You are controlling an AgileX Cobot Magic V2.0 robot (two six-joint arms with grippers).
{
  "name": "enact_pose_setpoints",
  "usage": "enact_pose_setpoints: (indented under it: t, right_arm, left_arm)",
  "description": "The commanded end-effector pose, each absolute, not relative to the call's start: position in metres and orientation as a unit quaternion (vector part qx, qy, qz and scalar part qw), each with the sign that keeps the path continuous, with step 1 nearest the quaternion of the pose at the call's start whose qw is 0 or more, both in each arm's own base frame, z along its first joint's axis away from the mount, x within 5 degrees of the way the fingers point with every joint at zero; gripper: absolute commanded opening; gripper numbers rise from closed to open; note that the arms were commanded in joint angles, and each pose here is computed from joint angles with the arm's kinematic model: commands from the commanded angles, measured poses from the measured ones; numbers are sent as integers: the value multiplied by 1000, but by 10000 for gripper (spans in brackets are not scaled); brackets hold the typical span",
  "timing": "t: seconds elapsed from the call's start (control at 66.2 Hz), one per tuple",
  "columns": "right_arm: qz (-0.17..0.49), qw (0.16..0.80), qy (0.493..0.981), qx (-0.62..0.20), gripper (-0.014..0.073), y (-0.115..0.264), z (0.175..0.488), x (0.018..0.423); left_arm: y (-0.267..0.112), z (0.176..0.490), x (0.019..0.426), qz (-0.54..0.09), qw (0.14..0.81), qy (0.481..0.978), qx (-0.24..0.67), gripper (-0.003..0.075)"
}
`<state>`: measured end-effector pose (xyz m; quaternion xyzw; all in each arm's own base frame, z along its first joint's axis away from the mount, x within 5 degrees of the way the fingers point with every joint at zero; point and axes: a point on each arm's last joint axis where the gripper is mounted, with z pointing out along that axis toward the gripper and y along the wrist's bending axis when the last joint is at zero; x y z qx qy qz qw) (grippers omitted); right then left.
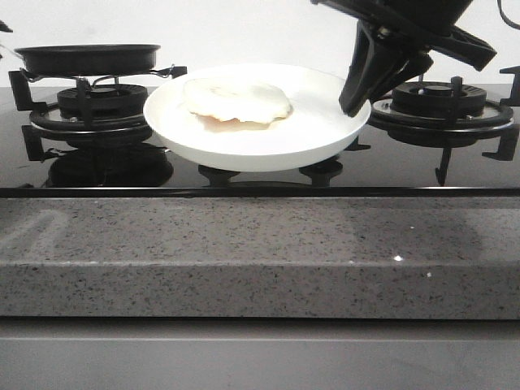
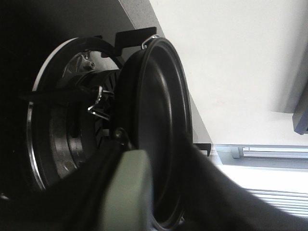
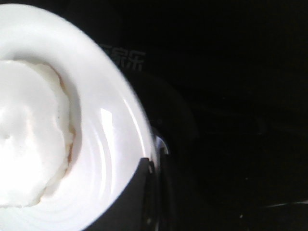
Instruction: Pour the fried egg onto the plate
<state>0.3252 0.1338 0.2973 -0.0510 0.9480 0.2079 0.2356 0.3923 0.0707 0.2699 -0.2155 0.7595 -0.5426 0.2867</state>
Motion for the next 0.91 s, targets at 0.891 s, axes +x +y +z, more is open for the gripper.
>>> enact_pose_setpoints:
  t: [0.891]
  right_arm:
    - [220, 284, 932, -52, -66, 133, 321, 324]
  left_arm:
    - [106, 395, 324, -326, 411, 844, -113, 458]
